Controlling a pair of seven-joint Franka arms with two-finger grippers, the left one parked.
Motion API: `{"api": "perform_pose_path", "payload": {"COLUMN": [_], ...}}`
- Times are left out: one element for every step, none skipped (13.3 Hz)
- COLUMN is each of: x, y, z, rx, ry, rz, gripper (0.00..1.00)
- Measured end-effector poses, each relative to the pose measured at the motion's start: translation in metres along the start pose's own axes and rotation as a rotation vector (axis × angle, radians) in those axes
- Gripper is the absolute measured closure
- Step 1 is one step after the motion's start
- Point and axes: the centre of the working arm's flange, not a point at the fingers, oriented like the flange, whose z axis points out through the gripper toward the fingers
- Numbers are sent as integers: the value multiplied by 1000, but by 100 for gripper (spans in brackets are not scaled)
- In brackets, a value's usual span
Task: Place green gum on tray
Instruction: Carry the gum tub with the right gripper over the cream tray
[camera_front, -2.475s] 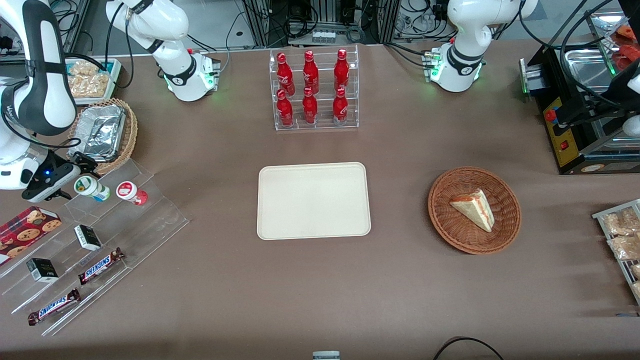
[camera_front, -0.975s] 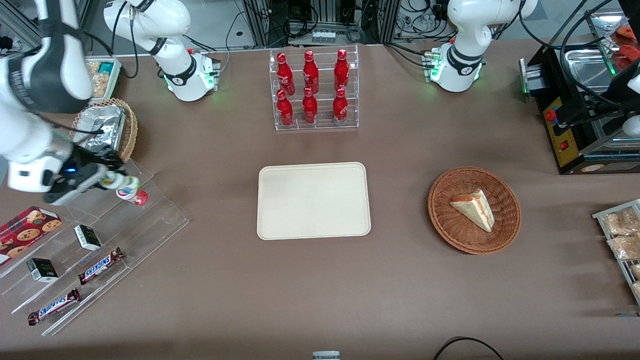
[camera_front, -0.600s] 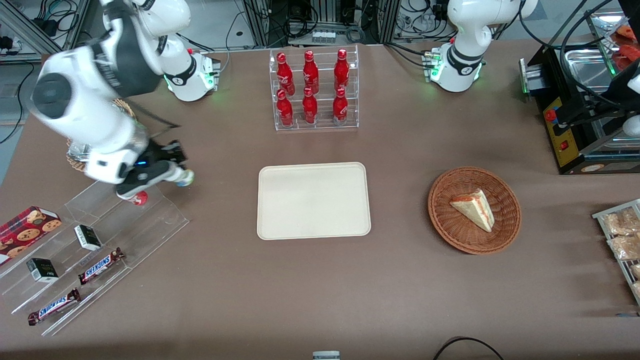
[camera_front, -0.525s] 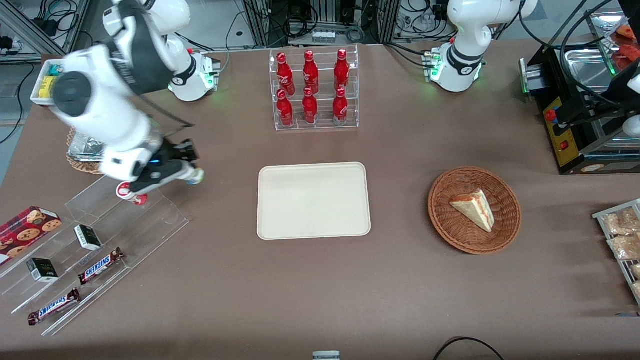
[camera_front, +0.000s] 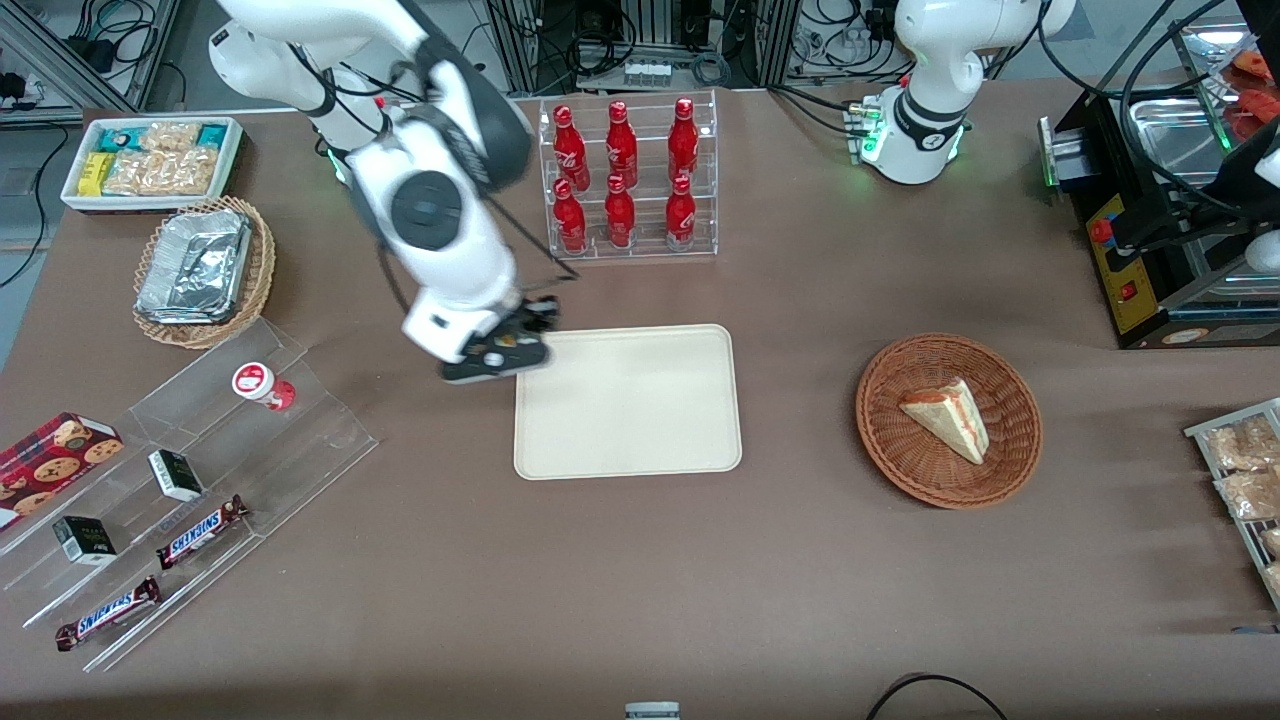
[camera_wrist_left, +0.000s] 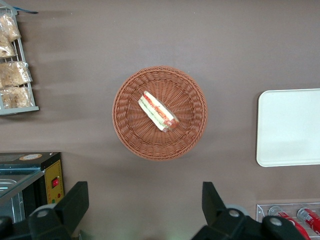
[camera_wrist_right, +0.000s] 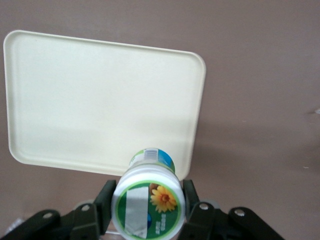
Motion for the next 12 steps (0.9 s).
{"api": "perform_pose_path", "payload": {"x": [0,0,-1,-3,-7,-12,-18,-22,-23,-22,-21,-19], "y": [-18,-31,-43,-55,-67,-79,-91,-100,-104,-105,-104,-103], "z": [21,39,56,70,83,95,106,115,122,129,134,138], "rx": [3,5,7,8,9,10,11,16,19,21,18,15], "ry": [9,16,20,25,28,31,34,41,47,50,49,47], "rz": [27,52,69,78,83,84,86,87,89,95,109,118], "gripper": [41,41,41,41,41,41,41,41,41,41,41,41]}}
